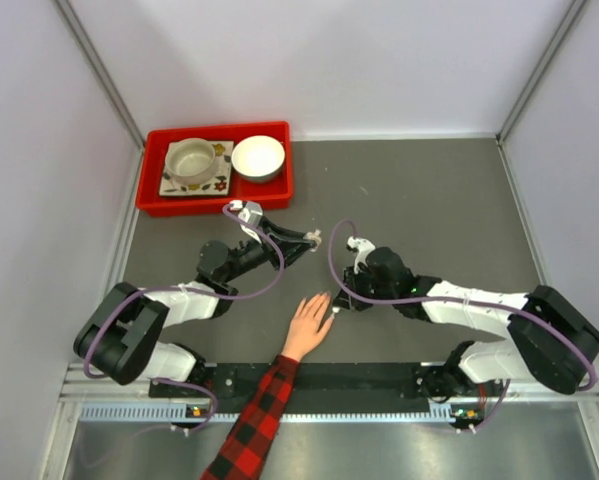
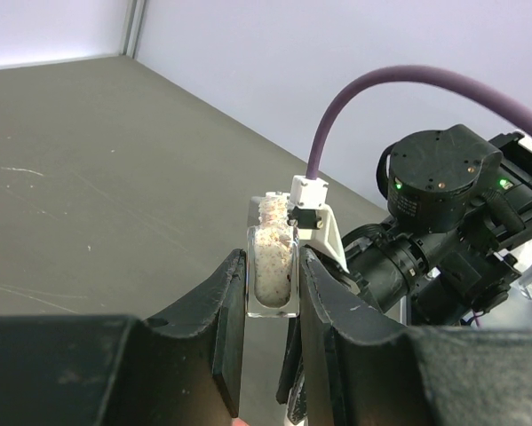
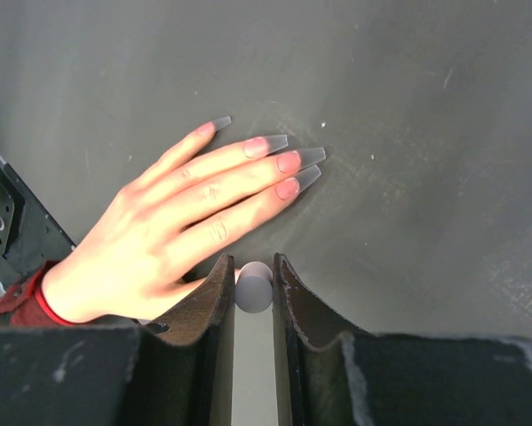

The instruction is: Paint the nails

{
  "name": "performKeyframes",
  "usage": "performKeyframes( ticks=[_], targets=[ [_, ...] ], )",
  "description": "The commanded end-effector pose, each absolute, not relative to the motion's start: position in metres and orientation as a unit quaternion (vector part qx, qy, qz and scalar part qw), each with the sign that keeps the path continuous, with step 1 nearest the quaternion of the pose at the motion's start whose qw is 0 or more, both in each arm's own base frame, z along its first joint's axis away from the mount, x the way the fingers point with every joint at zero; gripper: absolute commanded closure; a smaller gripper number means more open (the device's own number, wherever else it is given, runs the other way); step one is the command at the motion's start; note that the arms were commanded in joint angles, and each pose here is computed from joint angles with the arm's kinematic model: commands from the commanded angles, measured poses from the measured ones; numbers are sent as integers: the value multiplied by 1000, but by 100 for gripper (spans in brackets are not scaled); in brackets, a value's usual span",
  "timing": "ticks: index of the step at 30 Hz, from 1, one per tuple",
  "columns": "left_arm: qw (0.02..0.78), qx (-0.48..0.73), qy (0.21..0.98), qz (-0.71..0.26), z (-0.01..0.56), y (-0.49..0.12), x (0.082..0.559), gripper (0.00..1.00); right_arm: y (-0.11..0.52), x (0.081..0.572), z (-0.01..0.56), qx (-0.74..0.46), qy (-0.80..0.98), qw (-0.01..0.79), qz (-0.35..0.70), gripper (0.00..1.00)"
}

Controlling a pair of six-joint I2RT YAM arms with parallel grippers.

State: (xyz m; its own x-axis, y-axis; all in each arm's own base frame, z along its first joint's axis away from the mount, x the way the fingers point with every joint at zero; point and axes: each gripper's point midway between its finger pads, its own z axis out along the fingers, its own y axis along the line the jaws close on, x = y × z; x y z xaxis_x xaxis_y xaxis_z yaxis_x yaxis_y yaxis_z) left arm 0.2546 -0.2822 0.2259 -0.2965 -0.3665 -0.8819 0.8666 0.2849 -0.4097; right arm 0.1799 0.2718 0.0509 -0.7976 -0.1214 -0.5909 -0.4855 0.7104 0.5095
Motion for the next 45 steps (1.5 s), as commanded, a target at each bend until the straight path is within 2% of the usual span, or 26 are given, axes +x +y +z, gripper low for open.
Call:
performKeyframes(
  ticks=[1, 36, 45],
  targets=[
    [596, 238, 521, -562, 266, -282, 250, 100, 287, 192, 81, -184, 862, 308, 359, 100],
    [597, 241, 520, -561, 267, -281, 249, 100, 293, 196, 80, -187, 861, 304, 362, 100],
    [589, 241, 524, -566, 267, -284, 251, 100, 261, 196, 97, -182, 874, 332, 303, 100]
  ],
)
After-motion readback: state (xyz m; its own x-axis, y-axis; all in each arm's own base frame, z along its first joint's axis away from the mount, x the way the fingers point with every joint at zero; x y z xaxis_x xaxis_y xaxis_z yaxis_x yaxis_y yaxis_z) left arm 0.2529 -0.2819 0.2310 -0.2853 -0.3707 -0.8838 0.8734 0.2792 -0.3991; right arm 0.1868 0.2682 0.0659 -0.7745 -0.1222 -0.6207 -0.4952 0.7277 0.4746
